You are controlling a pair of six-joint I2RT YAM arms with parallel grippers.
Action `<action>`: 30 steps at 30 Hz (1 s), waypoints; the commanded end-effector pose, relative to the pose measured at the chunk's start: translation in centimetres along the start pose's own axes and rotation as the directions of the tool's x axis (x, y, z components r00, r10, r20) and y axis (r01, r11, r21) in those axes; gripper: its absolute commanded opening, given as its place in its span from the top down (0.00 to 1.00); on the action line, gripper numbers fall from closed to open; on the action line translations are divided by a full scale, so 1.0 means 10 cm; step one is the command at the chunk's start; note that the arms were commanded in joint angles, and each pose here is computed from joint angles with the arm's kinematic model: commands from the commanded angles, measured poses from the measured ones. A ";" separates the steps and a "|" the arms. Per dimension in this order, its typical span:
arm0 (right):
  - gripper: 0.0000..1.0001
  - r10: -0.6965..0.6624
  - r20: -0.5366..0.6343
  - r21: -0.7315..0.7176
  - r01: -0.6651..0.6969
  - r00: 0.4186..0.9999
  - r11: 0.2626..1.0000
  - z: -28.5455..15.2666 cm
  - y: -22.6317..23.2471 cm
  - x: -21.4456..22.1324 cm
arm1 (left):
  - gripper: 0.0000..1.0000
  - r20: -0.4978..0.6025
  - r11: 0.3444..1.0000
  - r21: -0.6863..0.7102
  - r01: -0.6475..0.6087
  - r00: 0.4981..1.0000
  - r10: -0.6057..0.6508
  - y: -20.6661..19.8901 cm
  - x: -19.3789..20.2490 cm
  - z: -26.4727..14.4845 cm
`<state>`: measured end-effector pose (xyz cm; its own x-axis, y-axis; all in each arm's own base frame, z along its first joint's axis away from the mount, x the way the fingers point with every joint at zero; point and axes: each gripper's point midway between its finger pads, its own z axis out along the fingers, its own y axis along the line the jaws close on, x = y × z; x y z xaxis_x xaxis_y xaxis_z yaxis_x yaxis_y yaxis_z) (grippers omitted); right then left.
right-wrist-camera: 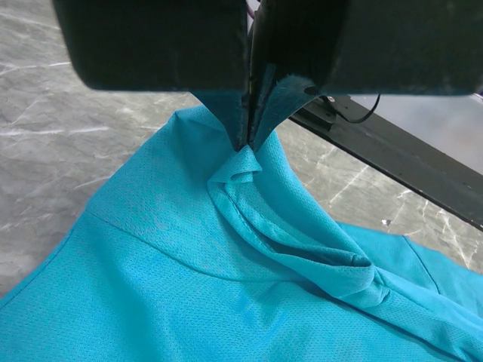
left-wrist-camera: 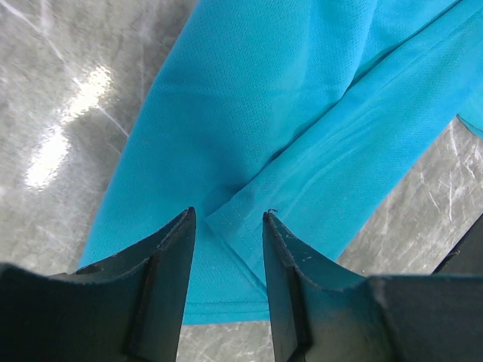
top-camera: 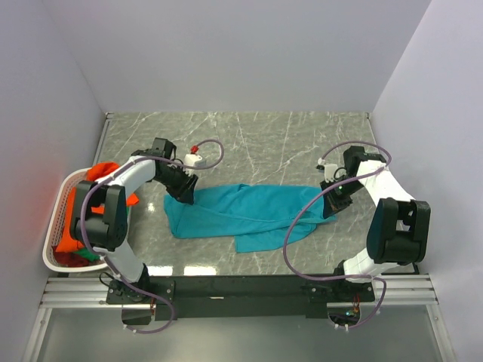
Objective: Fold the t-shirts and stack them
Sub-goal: Flatten the tshirt out
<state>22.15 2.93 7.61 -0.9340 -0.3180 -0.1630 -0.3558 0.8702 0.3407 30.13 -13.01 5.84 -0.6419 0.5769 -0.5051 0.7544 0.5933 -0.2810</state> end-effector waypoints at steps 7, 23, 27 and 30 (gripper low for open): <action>1.00 -0.018 0.056 0.004 0.018 0.998 1.000 -0.13 0.05 -0.15 | 0.56 0.008 1.000 0.020 -0.018 1.000 0.018 0.03 -0.11 0.11; 1.00 -0.027 0.087 0.025 0.025 0.996 0.999 -0.25 0.03 -0.28 | 0.97 0.034 0.995 0.049 -0.091 0.995 0.090 -0.22 -0.16 -0.24; 1.00 -0.034 0.131 0.040 0.029 0.991 0.999 -0.36 0.02 -0.45 | 1.00 0.063 0.995 0.030 -0.096 0.994 0.094 -0.24 -0.28 -0.37; 1.00 -0.056 0.193 0.084 0.040 0.980 0.996 -0.56 -0.02 -0.67 | 1.00 0.140 0.995 -0.033 -0.092 0.985 0.096 -0.13 -0.58 -0.61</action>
<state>25.89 2.69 11.09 -0.9149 -0.2999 -0.2702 -0.3742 0.8812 0.2889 29.60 -13.43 9.45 -0.5960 0.5974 -0.5365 0.7918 0.5482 -0.2693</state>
